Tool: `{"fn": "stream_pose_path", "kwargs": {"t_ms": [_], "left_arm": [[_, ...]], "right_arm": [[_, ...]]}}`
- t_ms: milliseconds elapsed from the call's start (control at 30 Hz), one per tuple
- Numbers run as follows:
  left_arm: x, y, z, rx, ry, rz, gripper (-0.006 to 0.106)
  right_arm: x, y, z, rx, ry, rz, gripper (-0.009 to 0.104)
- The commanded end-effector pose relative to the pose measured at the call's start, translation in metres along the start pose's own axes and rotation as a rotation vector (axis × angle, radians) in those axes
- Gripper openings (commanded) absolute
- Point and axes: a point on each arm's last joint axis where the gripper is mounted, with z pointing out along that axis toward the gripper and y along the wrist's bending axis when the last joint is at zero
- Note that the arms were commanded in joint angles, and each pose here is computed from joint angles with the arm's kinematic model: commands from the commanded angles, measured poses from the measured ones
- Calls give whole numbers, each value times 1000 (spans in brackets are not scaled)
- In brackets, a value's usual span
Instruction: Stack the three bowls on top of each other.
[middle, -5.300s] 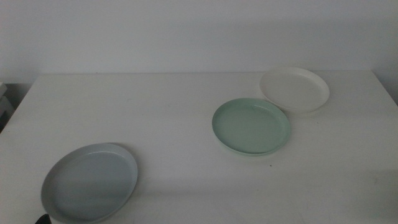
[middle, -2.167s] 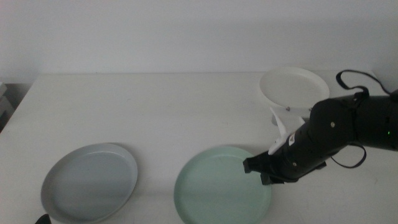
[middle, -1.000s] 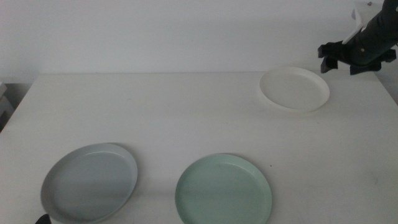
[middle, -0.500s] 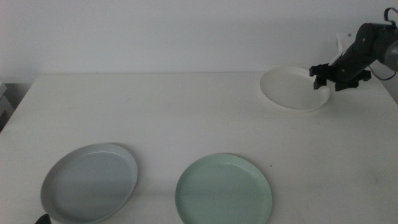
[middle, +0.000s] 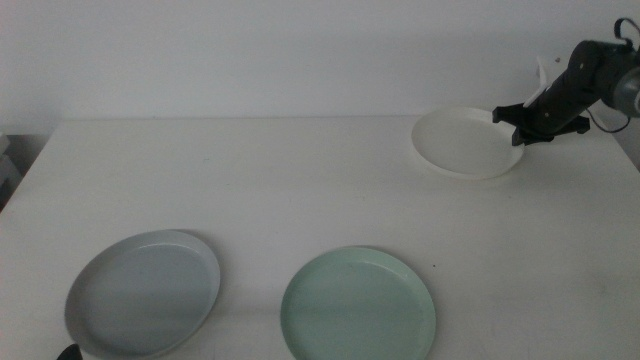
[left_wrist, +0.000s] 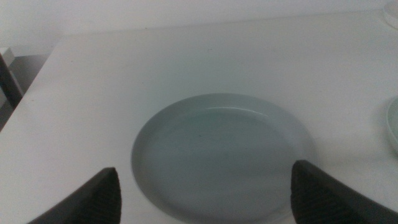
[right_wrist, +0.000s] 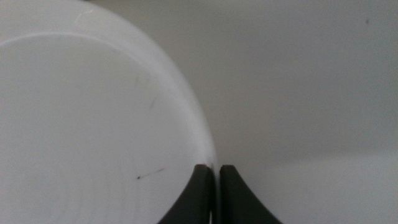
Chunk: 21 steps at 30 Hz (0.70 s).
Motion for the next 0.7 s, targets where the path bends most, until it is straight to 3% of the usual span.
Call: {"fn": "stream_pose_path", "kwargs": {"t_ms": [0,167,400,667], "left_arm": [[-8,1,-2,-8,-86,-13,105],[-8,1,-2,-8,-86,-13,105],[-8,1,-2,-8,-86,-13,105],[-8,1,-2,-8,-86,-13,105]], "right_arm": [[-29,15,-69,-22,-145,-22,-1],[-10,47,-127,-60,-196,-50,-1],[61,84,-209,-157,-306,-78,-1],[151,119,-231,-267,-183,-157,-1]]}}
